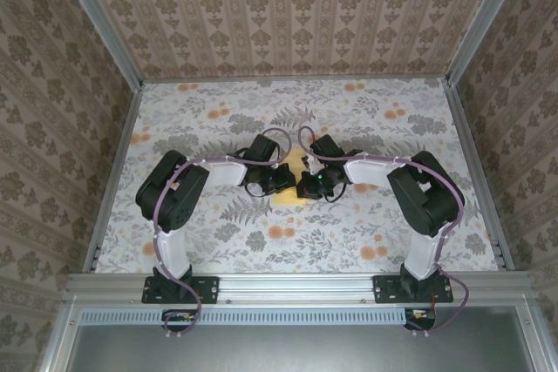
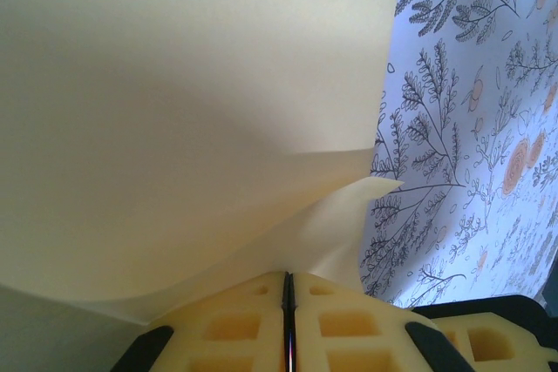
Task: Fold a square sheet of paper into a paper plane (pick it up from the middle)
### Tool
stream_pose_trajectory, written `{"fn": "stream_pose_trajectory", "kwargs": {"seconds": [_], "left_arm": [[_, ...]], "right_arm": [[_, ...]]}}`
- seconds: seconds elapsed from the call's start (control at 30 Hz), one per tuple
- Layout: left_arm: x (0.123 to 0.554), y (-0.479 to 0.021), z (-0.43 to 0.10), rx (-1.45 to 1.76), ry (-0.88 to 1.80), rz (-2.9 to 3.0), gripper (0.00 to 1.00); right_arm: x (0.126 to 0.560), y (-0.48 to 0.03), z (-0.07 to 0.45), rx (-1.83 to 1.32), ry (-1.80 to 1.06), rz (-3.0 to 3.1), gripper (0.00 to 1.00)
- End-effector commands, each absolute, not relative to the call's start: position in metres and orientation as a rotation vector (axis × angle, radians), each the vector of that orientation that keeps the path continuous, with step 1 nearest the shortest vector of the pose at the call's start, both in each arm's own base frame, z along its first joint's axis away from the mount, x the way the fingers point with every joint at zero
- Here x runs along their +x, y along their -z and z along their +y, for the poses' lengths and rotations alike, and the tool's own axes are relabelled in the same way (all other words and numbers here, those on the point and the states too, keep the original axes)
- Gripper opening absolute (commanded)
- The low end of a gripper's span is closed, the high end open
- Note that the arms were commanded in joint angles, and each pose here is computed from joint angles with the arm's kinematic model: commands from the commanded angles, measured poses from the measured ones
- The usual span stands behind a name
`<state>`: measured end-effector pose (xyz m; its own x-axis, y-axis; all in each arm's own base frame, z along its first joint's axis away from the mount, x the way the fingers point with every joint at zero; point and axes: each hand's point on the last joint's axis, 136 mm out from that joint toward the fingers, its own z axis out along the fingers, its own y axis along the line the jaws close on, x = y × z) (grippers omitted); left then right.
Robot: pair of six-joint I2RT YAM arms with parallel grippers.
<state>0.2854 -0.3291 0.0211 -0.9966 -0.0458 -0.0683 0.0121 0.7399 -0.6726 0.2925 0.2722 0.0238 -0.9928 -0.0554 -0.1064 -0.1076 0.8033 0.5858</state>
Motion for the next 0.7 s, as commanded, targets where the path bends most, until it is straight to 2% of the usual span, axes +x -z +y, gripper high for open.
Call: {"fn": "stream_pose_trajectory", "kwargs": {"seconds": [0.0,0.67], "left_arm": [[0.277,0.001,-0.317,-0.081,1.019,2.928,0.1],[0.274,0.016,-0.298,-0.191,0.927,2.983,0.1]], "right_arm": [[0.295,-0.023,0.268,-0.112,-0.909,2.918,0.06],[0.27,-0.003,0.249,-0.145,-0.817,3.034,0.06]]}}
